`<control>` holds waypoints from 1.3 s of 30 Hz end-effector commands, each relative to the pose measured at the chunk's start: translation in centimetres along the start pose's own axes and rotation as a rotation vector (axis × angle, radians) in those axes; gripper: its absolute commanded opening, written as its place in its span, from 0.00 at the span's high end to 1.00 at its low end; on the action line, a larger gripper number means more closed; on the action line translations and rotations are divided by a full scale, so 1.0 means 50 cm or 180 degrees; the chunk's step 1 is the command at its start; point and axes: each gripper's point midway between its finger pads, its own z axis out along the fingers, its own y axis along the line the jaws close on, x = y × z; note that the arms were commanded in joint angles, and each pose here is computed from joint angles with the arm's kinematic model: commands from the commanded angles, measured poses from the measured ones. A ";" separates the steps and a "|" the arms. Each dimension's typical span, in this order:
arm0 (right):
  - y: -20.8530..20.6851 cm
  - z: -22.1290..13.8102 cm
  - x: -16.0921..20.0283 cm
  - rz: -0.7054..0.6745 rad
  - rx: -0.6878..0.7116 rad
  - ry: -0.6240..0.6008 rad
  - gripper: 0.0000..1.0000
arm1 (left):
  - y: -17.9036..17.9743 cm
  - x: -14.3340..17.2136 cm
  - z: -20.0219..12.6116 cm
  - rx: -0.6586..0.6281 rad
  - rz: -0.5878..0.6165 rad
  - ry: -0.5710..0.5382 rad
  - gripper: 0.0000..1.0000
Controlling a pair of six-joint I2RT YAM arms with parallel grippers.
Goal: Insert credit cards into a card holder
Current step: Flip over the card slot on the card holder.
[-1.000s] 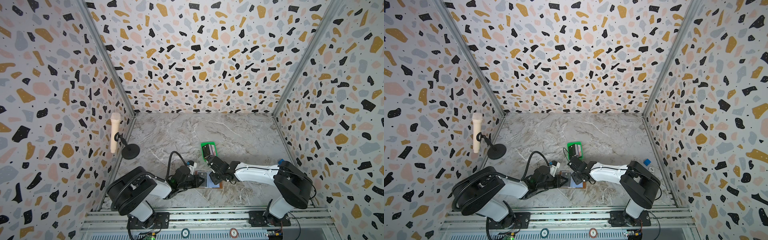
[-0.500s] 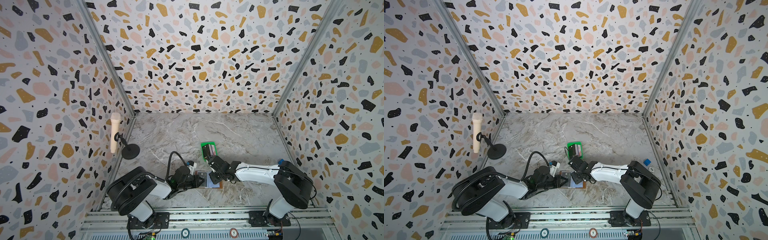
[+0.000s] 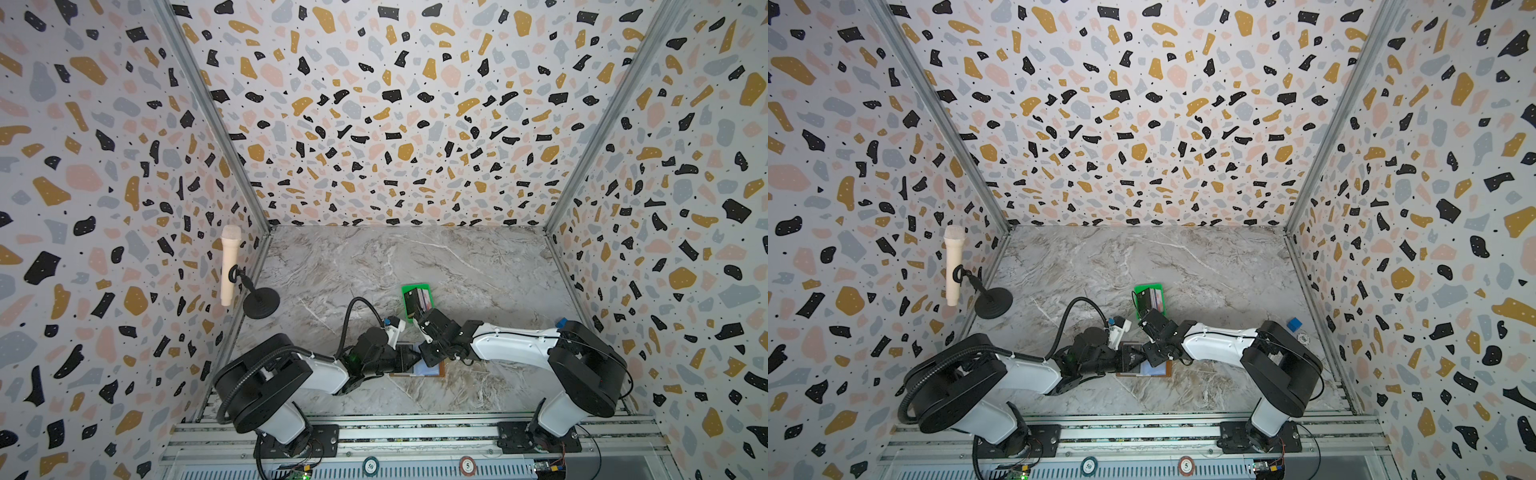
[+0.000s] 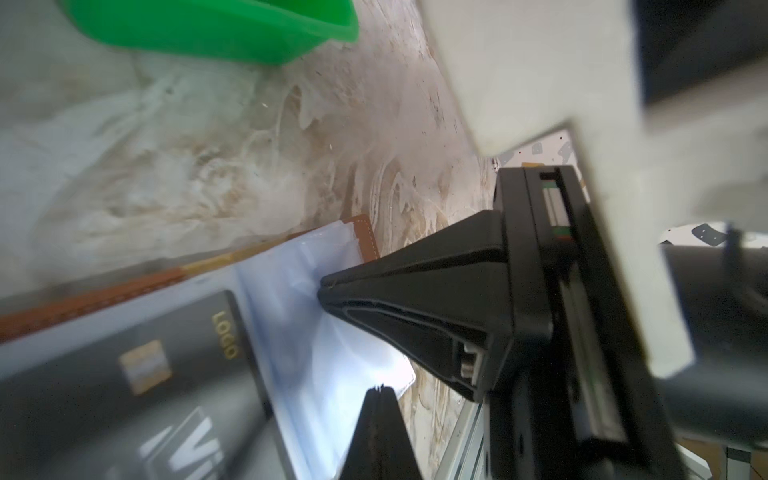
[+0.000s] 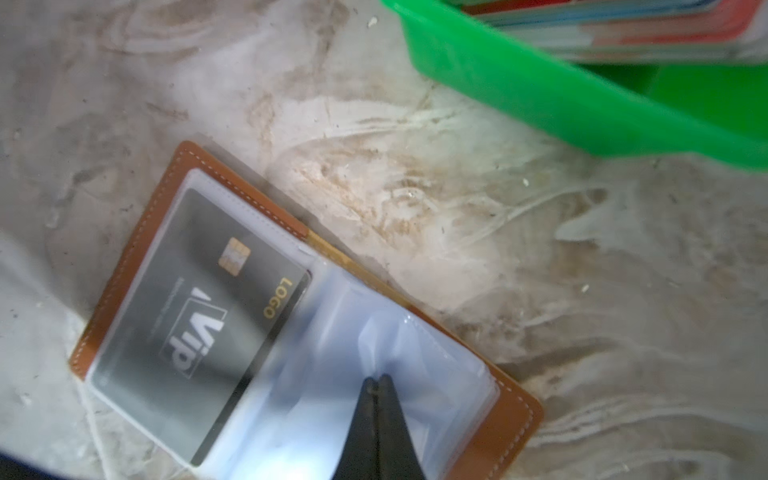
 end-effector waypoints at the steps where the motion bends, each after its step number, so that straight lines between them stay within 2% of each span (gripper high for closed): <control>1: -0.007 0.006 0.028 0.0033 0.0014 0.0160 1.00 | 0.005 0.013 0.018 0.0054 -0.0001 0.0095 1.00; 6: -0.005 -0.001 0.024 0.0054 -0.0004 0.0114 1.00 | 0.061 0.035 0.027 -0.0237 -0.0162 0.0175 1.00; 12: 0.003 -0.028 -0.003 0.0087 -0.0072 -0.0054 0.98 | 0.089 0.052 0.029 -0.0374 -0.0260 0.0240 1.00; 17: 0.013 -0.067 -0.025 0.0181 -0.0227 -0.0240 0.74 | 0.104 0.064 0.028 -0.0381 -0.0368 0.0251 1.00; 22: 0.009 -0.079 -0.008 0.0372 -0.0402 -0.0214 0.65 | 0.107 0.069 0.028 -0.0311 -0.0454 0.0247 1.00; 30: -0.017 -0.069 0.042 0.0637 -0.0481 -0.0115 0.61 | 0.109 0.068 0.026 -0.0309 -0.0463 0.0241 1.00; 39: 0.005 -0.058 0.043 0.0608 -0.0665 -0.0067 0.61 | 0.109 0.070 0.028 -0.0303 -0.0469 0.0257 1.00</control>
